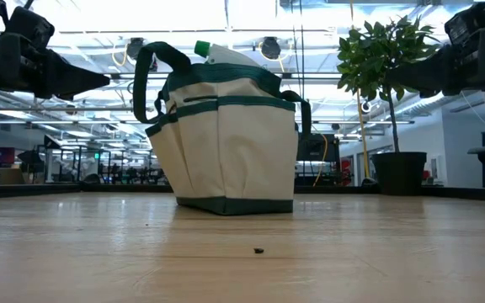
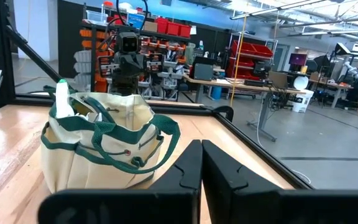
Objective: Pick & Place Garden tools in Gardening bag
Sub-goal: Return to Home Position
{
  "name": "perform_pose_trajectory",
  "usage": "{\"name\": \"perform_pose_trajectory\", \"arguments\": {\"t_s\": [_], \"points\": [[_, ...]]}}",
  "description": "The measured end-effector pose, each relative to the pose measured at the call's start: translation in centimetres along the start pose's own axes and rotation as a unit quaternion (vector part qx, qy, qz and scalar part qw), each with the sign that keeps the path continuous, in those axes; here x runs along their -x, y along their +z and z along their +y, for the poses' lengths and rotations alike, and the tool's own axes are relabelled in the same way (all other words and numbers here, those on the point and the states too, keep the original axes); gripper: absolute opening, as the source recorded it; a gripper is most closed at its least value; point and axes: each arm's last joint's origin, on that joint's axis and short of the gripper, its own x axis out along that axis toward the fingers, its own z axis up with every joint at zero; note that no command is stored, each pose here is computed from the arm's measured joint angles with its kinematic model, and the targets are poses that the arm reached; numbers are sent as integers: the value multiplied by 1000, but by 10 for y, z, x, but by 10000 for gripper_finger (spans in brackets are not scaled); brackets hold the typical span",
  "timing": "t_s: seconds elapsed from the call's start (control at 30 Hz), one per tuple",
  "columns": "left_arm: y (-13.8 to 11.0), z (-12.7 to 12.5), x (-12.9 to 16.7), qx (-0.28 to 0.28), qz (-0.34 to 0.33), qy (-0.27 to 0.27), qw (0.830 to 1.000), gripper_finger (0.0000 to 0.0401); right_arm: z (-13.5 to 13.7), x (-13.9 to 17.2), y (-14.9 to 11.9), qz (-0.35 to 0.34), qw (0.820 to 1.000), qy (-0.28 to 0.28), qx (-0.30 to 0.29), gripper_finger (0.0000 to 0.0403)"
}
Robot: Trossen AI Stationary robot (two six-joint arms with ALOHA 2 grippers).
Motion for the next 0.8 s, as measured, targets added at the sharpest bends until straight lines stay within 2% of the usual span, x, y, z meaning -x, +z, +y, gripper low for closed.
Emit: {"name": "perform_pose_trajectory", "arguments": {"t_s": [0.2, 0.8], "points": [[0, 0, 0, 0, 0, 0, 1000, 31, 0, 0, 0, -1, 1000, 0, 0, 0], [0, 0, 0, 0, -1, 0, 1000, 33, 0, 0, 1, -3, 1000, 0, -1, 0]]}}
